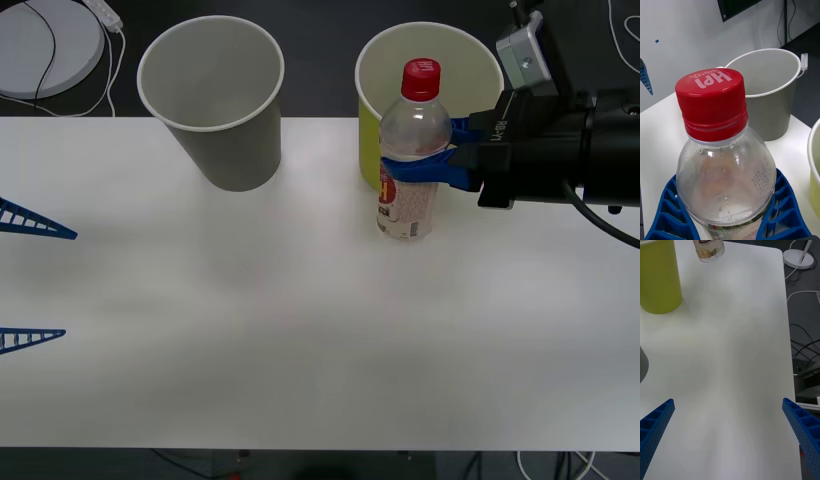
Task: Put the can into the green bin and the plastic bottle into the gray bin
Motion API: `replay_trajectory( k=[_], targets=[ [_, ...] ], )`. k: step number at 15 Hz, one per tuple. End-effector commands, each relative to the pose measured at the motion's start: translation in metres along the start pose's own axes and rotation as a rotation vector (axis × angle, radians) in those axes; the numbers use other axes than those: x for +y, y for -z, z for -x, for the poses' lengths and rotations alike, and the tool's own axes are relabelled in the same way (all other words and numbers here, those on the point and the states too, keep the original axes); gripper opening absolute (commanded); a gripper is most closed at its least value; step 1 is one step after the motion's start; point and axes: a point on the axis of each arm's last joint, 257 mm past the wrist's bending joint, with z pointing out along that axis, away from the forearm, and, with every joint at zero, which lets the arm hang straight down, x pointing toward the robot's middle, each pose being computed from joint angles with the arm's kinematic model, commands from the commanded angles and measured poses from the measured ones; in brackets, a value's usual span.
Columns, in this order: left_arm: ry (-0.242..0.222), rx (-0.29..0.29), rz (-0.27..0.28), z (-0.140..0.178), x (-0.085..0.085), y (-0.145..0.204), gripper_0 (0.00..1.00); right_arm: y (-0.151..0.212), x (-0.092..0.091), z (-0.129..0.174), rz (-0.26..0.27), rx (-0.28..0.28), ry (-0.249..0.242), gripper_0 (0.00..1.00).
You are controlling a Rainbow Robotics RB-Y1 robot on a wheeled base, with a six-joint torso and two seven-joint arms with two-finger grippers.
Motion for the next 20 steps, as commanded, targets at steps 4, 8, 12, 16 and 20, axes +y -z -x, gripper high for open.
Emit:
replay_trajectory(
  k=[4, 8, 12, 16, 20],
  targets=[
    [0.0, 0.0, 0.0, 0.0, 0.0, 0.0, 1.0, 0.002, 0.004, 0.019, 0.013, 0.085, -0.008, 0.0],
    [0.0, 0.0, 0.0, 0.0, 0.0, 0.0, 1.0, 0.008, -0.004, 0.041, 0.033, 0.139, 0.019, 0.0],
    [0.0, 0.0, 0.0, 0.0, 0.0, 0.0, 1.0, 0.01, -0.003, 0.059, 0.044, 0.204, -0.025, 0.0],
    [0.0, 0.0, 0.0, 0.0, 0.0, 0.0, 1.0, 0.003, -0.009, 0.073, 0.056, 0.268, 0.002, 0.0],
    [0.0, 0.0, 0.0, 0.0, 0.0, 0.0, 1.0, -0.02, -0.016, 0.084, 0.046, 0.33, 0.028, 0.0]
  ],
)
